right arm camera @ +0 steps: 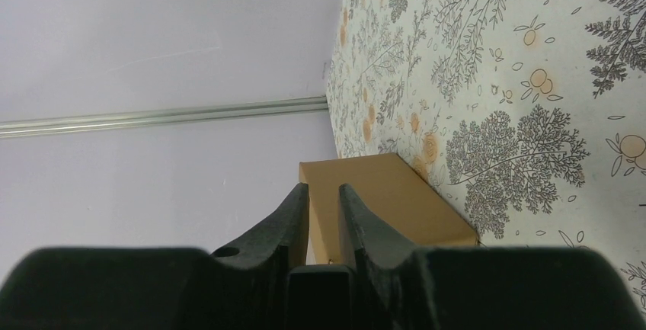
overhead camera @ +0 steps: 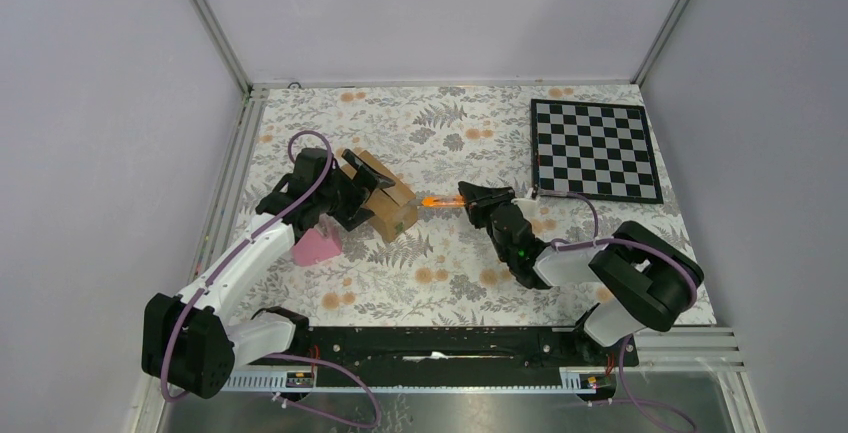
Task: Unpack the express box
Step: Cut the express box at the center of the board.
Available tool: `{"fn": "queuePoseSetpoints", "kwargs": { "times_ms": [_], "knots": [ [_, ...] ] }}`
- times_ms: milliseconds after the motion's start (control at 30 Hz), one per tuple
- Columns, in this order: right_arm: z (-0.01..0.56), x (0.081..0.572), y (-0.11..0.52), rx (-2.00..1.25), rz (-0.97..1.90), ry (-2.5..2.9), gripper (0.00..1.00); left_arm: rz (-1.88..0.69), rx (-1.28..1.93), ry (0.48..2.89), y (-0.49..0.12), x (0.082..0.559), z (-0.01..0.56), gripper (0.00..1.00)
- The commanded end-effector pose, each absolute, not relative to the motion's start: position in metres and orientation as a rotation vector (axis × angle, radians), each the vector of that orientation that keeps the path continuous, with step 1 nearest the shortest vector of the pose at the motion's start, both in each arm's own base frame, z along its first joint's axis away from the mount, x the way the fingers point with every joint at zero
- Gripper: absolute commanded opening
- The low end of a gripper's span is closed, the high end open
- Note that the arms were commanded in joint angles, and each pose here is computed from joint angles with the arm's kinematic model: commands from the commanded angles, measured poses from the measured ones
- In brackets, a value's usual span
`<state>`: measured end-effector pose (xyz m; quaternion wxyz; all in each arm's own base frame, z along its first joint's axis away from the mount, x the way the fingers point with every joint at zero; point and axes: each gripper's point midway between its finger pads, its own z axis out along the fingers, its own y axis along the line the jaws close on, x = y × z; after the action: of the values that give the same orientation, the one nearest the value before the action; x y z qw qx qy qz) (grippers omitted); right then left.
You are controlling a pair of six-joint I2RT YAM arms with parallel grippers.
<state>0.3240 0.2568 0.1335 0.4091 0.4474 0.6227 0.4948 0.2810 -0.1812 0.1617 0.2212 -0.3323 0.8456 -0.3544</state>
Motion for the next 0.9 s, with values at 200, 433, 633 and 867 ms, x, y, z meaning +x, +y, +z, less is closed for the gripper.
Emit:
{"fn": "queuePoseSetpoints", "kwargs": {
  "times_ms": [200,433,633,867],
  "knots": [
    [0.144,0.330,0.257,1.136,1.271,1.491,0.00,-1.020,-0.905,2.306,-0.183,0.284,0.168,0.99],
    [0.146,0.332,0.260,1.130,1.274,1.489,0.00,-1.028,-0.905,2.306,-0.184,0.284,0.168,0.99],
    [0.150,0.334,0.264,1.125,1.292,1.482,0.00,-1.031,-0.904,2.307,-0.184,0.283,0.167,0.99],
    [0.155,0.333,0.264,1.117,1.292,1.479,0.00,-1.038,-0.902,2.304,-0.185,0.283,0.168,0.99]
  ]
}}
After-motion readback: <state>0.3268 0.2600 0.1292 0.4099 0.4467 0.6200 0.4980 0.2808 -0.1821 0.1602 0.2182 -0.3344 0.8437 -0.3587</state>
